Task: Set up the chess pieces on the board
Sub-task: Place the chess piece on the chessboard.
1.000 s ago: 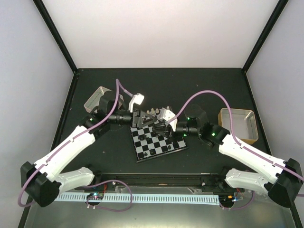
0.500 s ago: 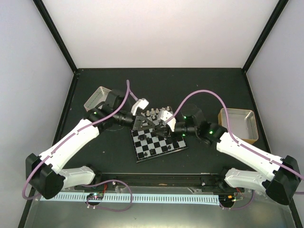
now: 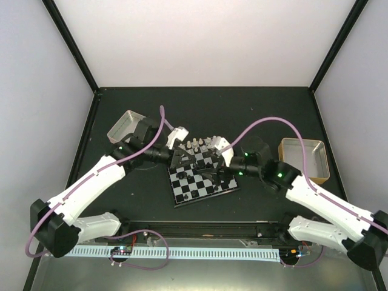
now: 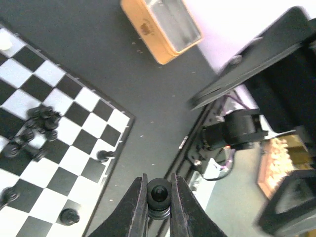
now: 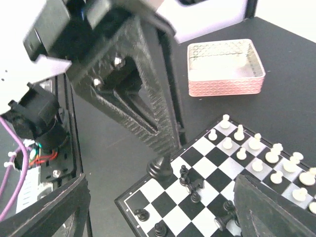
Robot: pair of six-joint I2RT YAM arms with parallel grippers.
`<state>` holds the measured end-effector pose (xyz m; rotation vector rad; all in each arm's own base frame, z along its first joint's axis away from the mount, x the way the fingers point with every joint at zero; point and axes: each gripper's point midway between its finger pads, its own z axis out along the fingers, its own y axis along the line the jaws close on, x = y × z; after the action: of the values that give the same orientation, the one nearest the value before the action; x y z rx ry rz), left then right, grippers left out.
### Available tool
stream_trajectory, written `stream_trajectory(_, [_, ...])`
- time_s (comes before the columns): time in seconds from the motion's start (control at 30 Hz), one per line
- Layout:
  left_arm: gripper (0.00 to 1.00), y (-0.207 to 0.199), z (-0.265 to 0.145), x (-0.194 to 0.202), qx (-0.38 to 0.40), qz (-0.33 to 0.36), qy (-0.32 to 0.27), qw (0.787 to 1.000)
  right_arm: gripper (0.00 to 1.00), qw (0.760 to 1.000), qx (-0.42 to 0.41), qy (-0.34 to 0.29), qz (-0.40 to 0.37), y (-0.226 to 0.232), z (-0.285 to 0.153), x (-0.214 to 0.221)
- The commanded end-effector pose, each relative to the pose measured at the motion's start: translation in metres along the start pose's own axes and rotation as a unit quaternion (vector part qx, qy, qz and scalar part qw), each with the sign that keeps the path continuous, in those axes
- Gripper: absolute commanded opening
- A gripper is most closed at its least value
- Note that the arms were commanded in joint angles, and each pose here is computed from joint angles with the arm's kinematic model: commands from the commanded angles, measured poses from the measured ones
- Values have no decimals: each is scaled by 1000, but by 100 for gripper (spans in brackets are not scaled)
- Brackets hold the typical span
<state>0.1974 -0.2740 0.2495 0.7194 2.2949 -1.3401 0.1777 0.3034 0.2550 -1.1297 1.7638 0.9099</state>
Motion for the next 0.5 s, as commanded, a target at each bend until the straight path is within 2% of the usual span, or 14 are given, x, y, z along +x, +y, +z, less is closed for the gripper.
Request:
stream_trajectory(0.0, [1,32,0,-4,-101,-5,-48,994,80,993,72,-30,86,-15,-26,0])
stream_trajectory(0.07, [2,49,4,1,-149,-9,-58,987,81,981,133,-39,134,-31,-42,6])
stream_trajectory(0.13, [2,58,11,5,-188,4,-62,980,81,958,208,-44,190,-53,-58,18])
stream_trajectory(0.27, [2,56,36,14,-216,40,-65,973,81,888,355,-38,291,-93,-88,60])
stream_trajectory(0.47, [1,71,77,29,-266,46,-30,963,81,840,418,-15,345,-107,-96,88])
